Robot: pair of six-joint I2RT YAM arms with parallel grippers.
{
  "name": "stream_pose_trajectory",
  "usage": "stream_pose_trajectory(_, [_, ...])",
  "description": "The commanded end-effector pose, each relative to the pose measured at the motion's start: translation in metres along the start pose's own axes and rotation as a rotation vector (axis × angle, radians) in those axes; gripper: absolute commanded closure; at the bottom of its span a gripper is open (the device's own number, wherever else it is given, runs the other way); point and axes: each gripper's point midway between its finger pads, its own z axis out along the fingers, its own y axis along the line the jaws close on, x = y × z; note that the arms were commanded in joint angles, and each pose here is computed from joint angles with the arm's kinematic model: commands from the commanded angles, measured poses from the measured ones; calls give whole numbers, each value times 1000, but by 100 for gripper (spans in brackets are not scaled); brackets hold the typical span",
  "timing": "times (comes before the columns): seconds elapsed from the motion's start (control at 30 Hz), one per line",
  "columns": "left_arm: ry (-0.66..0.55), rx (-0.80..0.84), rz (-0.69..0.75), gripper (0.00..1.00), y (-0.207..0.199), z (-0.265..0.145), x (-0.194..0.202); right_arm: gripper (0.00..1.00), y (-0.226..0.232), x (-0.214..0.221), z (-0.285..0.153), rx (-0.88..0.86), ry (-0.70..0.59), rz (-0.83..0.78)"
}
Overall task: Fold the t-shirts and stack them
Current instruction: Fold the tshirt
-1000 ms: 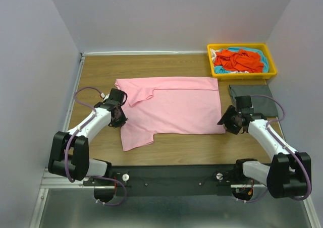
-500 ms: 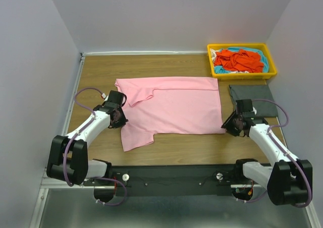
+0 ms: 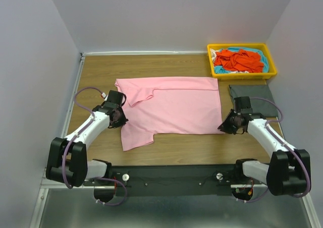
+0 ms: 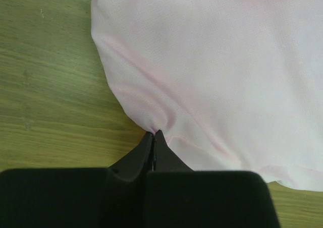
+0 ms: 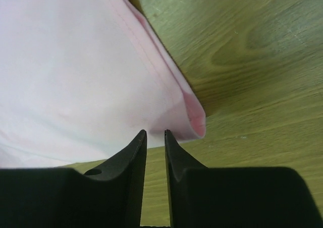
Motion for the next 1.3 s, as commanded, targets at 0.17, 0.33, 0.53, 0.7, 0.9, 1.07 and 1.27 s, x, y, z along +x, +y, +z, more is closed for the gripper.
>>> stream_pose_trajectory(0.17, [1,7,31,100,4,-16,3,75,-41,-8,31,173,-22,-43])
stream_pose_trajectory(0.33, [4,3,38,100,7,-20,4,73,-51,-18,34,223,-28,-59])
stream_pose_trajectory(0.53, [5,45,32,100,1,-21,6,60,-36,-44,0,204,-107,-106])
stream_pose_trajectory(0.7, [21,77,36,100,-4,-18,11,56,-42,-30,-6,230,-55,-86])
stream_pose_trajectory(0.9, [14,88,37,100,-6,-19,9,55,-40,-20,-1,219,-10,-24])
stream_pose_trajectory(1.07, [15,98,43,100,-7,-19,10,56,-42,-16,0,223,-7,10])
stream_pose_trajectory(1.27, [18,103,47,100,-8,-18,10,55,-40,-7,6,205,26,27])
